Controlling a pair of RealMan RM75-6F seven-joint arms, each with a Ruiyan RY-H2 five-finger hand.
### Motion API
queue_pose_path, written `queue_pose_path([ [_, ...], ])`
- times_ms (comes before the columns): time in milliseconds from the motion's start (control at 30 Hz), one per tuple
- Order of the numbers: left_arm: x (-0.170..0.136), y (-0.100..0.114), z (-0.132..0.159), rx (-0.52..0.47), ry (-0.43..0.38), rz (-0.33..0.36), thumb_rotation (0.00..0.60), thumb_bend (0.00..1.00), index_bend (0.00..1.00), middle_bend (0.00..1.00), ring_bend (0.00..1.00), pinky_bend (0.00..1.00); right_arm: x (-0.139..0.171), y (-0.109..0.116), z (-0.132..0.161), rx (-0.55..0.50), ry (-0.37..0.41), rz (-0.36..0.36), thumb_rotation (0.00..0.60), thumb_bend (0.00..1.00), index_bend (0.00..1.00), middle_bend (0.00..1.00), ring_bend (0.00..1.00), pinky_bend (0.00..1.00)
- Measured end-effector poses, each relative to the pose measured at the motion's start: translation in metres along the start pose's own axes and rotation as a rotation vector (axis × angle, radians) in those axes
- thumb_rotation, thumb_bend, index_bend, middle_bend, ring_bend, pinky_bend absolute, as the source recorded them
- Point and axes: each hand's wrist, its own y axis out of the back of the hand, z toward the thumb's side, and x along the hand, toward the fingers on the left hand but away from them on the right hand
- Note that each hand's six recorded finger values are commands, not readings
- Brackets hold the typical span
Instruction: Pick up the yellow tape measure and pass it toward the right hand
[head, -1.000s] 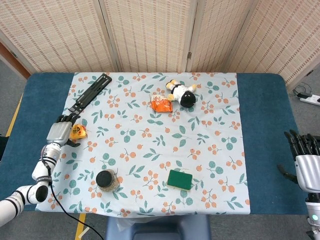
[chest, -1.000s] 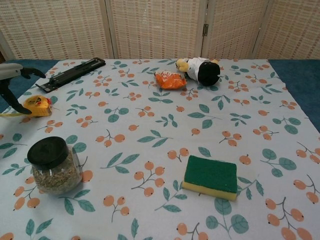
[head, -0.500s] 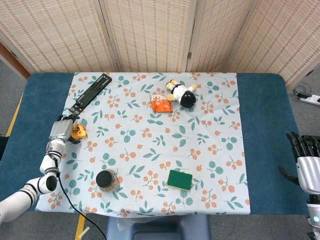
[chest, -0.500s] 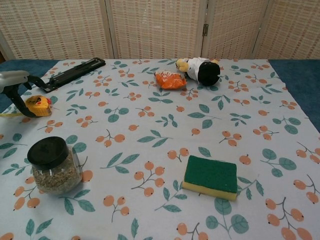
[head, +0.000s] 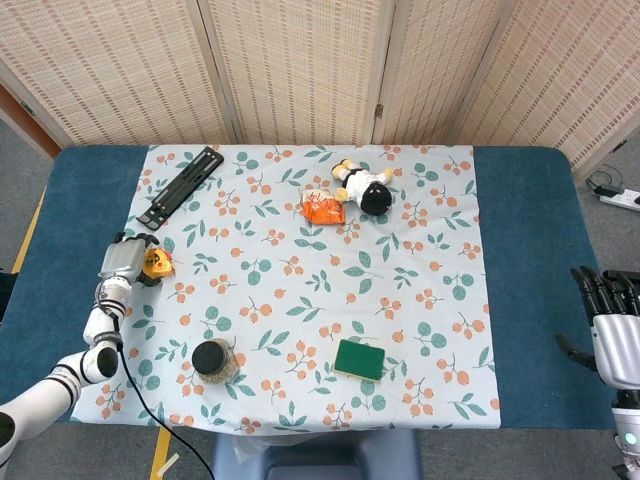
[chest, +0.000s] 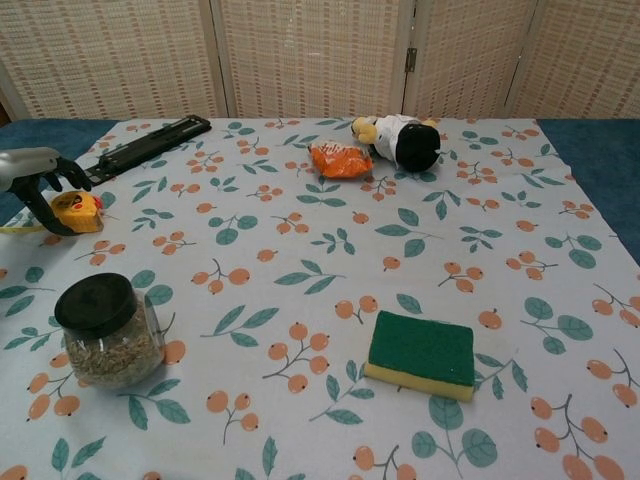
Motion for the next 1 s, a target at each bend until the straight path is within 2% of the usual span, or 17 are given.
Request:
queue_pose_path([
  [267, 0.003, -0.004, -0.001, 0.002, 0.006, -0.005, 0.600, 0.26, 0.36, 0.29, 0.28, 0.01, 0.001, -0.001, -0.001, -0.002, -0.006, 0.002, 0.600, 0.26, 0.07, 0.12, 0.13, 0.00],
  [467, 0.002, -0.002, 0.004, -0.009, -0.009, 0.022, 0.600, 0.30, 0.51, 0.44, 0.40, 0.08, 0.001, 0.001, 0.001, -0.003, -0.001, -0.002, 0.600, 0.26, 0.07, 0.12, 0.13, 0.00],
  [567, 0.000, 0.001, 0.010, -0.038, -0.034, 0.046, 0.600, 0.32, 0.56, 0.49, 0.44, 0.10, 0.000, 0.002, 0.004, -0.009, 0.011, -0.005, 0.600, 0.26, 0.07, 0.12, 0.13, 0.00],
  [700, -0.006, 0.007, 0.025, -0.100, -0.083, 0.064, 0.600, 0.33, 0.57, 0.50, 0.44, 0.10, -0.003, 0.003, 0.015, -0.029, 0.044, -0.002, 0.600, 0.26, 0.07, 0.12, 0.14, 0.00],
  [1000, -0.034, 0.021, 0.079, -0.235, -0.245, 0.043, 0.600, 0.34, 0.57, 0.52, 0.47, 0.13, -0.025, -0.001, 0.063, -0.135, 0.168, 0.023, 0.600, 0.26, 0.07, 0.09, 0.11, 0.00],
])
